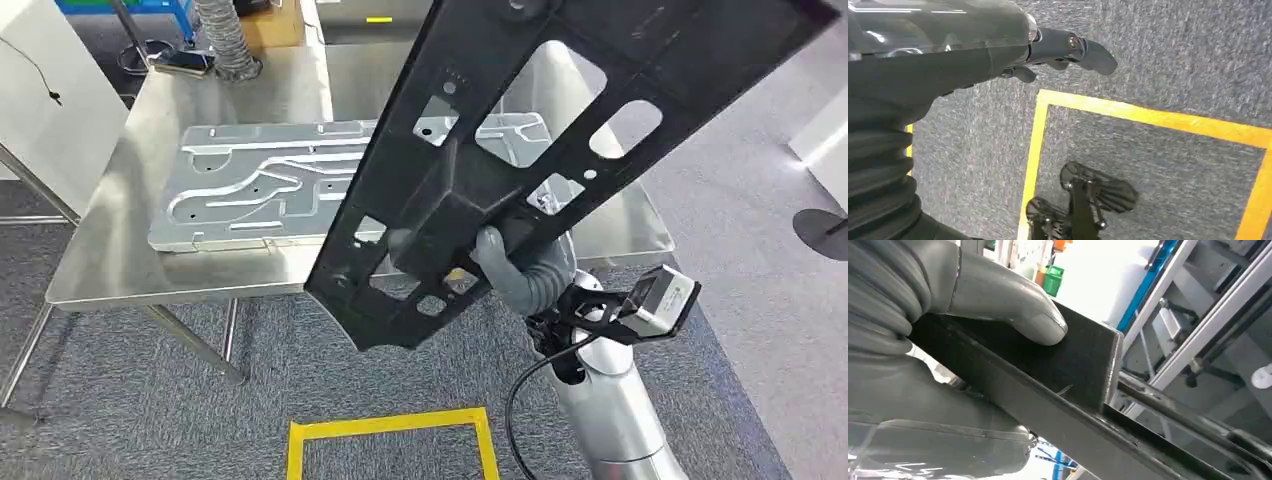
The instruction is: Take the parts from the cabinet and place them on the table.
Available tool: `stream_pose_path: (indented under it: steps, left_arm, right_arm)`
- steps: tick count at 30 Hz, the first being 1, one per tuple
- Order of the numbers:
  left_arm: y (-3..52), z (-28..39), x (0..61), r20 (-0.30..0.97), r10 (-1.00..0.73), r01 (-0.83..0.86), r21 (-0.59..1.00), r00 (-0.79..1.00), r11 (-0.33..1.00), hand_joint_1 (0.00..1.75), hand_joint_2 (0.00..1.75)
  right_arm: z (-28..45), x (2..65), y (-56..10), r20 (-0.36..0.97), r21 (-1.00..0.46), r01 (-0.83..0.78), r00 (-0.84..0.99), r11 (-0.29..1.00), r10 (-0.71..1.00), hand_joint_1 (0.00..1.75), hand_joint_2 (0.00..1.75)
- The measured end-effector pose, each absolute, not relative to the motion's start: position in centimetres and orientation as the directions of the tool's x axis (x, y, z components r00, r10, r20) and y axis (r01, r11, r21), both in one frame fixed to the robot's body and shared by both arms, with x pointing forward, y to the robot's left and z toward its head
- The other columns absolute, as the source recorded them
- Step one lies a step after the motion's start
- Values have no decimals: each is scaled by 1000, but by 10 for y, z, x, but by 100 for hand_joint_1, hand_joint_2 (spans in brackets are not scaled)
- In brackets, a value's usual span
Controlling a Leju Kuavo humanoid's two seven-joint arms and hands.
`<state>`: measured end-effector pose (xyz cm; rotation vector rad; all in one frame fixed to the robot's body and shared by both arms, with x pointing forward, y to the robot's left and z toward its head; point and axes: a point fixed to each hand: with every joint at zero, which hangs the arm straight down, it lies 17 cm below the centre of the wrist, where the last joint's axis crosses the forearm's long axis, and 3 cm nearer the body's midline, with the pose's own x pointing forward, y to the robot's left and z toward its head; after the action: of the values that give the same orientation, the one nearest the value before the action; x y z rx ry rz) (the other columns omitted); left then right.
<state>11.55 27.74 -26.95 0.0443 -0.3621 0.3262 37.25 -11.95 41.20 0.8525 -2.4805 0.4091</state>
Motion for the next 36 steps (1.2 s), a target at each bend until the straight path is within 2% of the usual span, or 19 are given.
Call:
stream_pose_path:
  steps: [3,5,7,8,9,10,11,13,14,18,21,26,29,36]
  left_arm:
    - [279,-269,117,361,308,-325,-15,880,946,0,175]
    - [279,-269,116,361,317,-334,-17,877,943,0,175]
    - [280,-269,117,365,326,-343,-19,872,939,0,175]
    - [280,-268,119,370,329,-346,-21,869,938,0,175]
    - [275,-268,118,367,332,-346,-28,869,938,0,175]
    - [275,-268,119,370,329,-343,-30,869,939,0,175]
    - [275,-268,119,369,327,-341,-29,870,940,0,175]
    - [274,-268,119,372,319,-332,-30,872,943,0,175]
    - [279,-268,121,377,312,-328,-23,872,944,0,175]
    - [278,-266,127,389,298,-313,-26,872,949,0,175]
    - [278,-266,128,395,286,-302,-23,873,953,0,175]
    - [279,-265,131,401,265,-281,-19,877,959,0,175]
    - [277,-264,136,408,250,-266,-19,878,964,0,175]
    - [277,-263,141,414,234,-250,-18,879,968,0,175]
  right_arm:
    - [411,382,-129,539,-106,-610,-699,785,-470,175,175]
    - [404,409,-142,576,-124,-500,-740,857,-348,175,175]
    - [399,458,-173,604,-219,-200,-797,955,-28,175,175]
    - [397,483,-198,592,-290,16,-783,957,193,175,175]
    - [402,500,-223,550,-360,219,-736,907,396,175,175]
    - [411,515,-249,465,-439,440,-635,783,618,175,175]
    - [426,526,-264,372,-496,580,-531,647,761,175,175]
    - [455,544,-279,164,-576,728,-342,371,925,175,175]
    - [466,552,-280,93,-592,756,-280,279,955,175,175]
    - [481,589,-248,-164,-662,749,-147,2,975,175,175]
    - [447,611,-195,-271,-737,672,-189,-78,944,175,175]
    - [370,620,-104,-350,-840,530,-366,-115,862,175,175]
    - [316,613,-69,-341,-893,435,-476,-120,811,175,175]
    - [242,601,-55,-267,-950,290,-554,-118,788,175,175]
